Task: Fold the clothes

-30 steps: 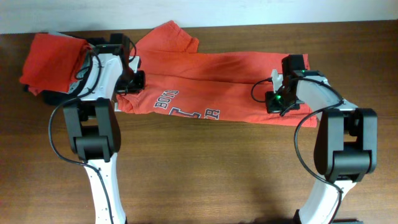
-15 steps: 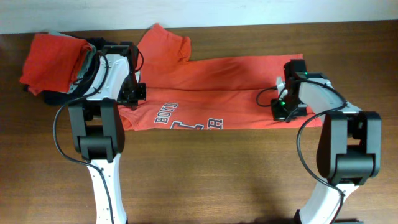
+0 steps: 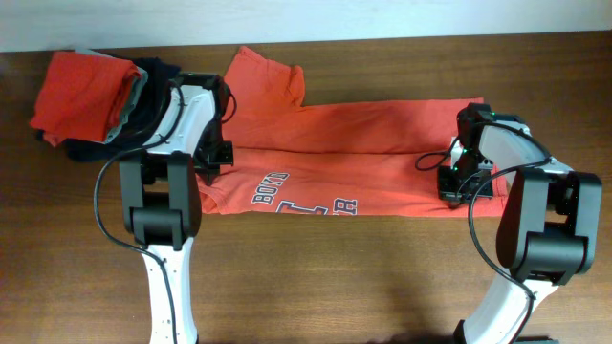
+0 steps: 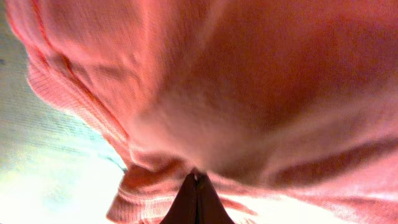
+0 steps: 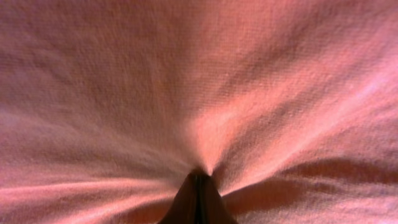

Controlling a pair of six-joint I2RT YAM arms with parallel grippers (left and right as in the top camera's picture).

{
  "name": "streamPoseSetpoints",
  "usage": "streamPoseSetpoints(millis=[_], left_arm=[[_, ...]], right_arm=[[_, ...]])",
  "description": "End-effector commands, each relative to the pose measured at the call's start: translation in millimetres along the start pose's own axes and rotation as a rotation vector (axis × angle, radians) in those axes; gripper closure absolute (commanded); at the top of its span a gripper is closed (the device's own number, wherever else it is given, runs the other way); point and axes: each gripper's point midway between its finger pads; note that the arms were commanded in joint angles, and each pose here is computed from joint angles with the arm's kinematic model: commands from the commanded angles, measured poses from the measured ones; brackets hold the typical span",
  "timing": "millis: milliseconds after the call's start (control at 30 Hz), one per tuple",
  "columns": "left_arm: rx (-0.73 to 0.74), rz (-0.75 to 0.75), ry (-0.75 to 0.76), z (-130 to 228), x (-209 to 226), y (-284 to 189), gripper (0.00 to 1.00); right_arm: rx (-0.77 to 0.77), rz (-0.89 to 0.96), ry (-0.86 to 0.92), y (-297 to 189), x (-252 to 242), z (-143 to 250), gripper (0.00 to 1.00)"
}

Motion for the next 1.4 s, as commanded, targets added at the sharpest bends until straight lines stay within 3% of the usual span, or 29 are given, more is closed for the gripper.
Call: streamPoseSetpoints(millis=[0, 300, 467, 633, 767, 867, 967, 1000, 1067, 1100, 1167, 1367], left_arm=[[0.034, -0.037, -0.044, 6.9, -1.7, 6.0, 0.99], [0.062, -0.047, -0.037, 14.6, -2.1, 5.2, 0.99], [0.004, -0.026, -0.054, 6.1, -2.0, -6.6, 0.99], [-0.117, 0.007, -0.068, -1.7, 0.9, -53.6, 0.99], [-0.303, 0.055, -0.093, -13.4, 5.6, -114.8, 0.98], [-0.488, 0.106, -0.113, -26.9, 9.5, -170.7, 0.84], [-0.684, 0.170, -0.051, -41.1, 6.5, -226.5, 0.51], [-0.752, 0.200, 0.002, -46.4, 1.1, -244.5, 0.44], [-0.865, 0.246, 0.071, -56.1, -7.3, -272.0, 0.29], [-0.908, 0.262, 0.074, -62.0, -9.5, -281.2, 0.28], [-0.959, 0.277, 0.074, -72.4, -12.1, -289.9, 0.28], [-1.044, 0.250, 0.166, -110.7, -22.4, -287.1, 0.27]], right_arm=[[0.063, 0.018, 0.032, 13.6, -4.9, 8.4, 0.96], [-0.013, 0.019, -0.019, 0.7, -4.9, -14.0, 0.96], [-0.069, -0.069, -0.056, -18.9, 10.4, -31.1, 0.96], [-0.150, -0.117, -0.074, -59.8, 18.5, -53.7, 0.96], [-0.226, -0.120, -0.075, -98.0, 18.4, -70.9, 0.96], [-0.267, -0.122, -0.076, -124.0, 17.8, -76.9, 0.95], [-0.303, -0.123, -0.076, -145.5, 17.2, -80.7, 0.93], [-0.314, -0.124, -0.076, -151.6, 17.1, -81.6, 0.90], [-0.334, -0.125, -0.076, -162.4, 16.7, -83.4, 0.71], [-0.344, -0.125, -0.076, -165.5, 16.8, -84.8, 0.60], [-0.354, -0.125, -0.076, -168.5, 16.8, -86.3, 0.50], [-0.384, -0.125, -0.076, -170.7, 16.7, -93.6, 0.47]])
Point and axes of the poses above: each gripper's point midway between its finger pads, its own y axis out along the fingers, its own x axis along the line the jaws close on, z = x × y, and after that the axes turned 3 degrees about y, right-handed
